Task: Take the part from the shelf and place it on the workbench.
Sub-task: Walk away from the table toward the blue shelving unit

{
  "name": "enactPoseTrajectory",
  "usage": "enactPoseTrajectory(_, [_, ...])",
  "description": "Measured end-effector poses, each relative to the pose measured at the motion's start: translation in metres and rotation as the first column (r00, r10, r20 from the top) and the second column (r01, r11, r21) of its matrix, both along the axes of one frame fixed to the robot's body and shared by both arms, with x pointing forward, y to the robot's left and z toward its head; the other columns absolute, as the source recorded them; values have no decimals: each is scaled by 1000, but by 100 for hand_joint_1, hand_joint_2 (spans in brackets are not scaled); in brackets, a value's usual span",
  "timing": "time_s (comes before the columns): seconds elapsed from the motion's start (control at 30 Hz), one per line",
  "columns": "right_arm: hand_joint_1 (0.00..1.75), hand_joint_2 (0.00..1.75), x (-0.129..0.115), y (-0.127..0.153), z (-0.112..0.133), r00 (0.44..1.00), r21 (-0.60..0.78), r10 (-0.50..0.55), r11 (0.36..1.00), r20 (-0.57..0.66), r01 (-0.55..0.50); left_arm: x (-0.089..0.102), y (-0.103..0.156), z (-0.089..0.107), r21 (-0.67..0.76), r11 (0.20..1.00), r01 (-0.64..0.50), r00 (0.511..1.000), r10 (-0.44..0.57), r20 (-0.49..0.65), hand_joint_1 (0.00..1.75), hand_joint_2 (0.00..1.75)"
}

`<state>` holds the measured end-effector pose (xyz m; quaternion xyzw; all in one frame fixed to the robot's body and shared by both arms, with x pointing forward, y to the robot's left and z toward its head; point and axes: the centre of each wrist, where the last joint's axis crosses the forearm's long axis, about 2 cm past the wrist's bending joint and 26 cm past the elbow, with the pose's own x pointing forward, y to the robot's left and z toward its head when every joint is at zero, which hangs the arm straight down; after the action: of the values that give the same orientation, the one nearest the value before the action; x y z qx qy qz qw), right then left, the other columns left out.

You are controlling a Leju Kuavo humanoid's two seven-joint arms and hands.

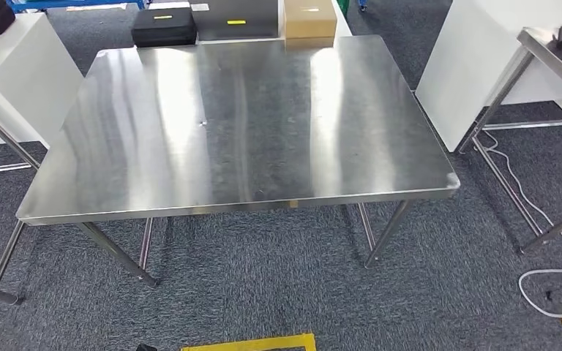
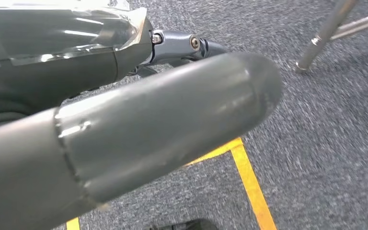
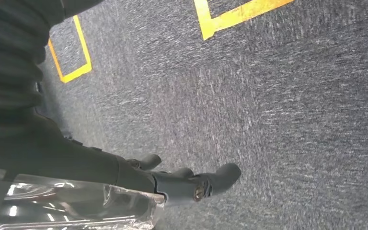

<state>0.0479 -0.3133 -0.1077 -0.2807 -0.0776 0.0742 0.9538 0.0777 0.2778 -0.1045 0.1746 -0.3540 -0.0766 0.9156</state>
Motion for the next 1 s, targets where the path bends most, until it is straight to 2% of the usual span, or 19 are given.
enactPoseTrajectory(0.63, [0, 175, -3, -2, 0, 1000, 7, 9, 1000, 2, -9, -4, -2, -1, 4, 1000, 4, 1000, -4, -1, 0, 0])
enactPoseTrajectory(0.87, [0, 175, -5, -4, 0, 1000, 5, 6, 1000, 1, -6, -8, -4, -1, 12, 1000, 14, 999, -15, 30, 0, 0])
enactPoseTrajectory(1.0, [0, 175, -2, -3, 0, 1000, 2, -7, 1000, 0, 7, -6, -7, -1, -85, 996, 18, 999, -15, 40, 0, 0])
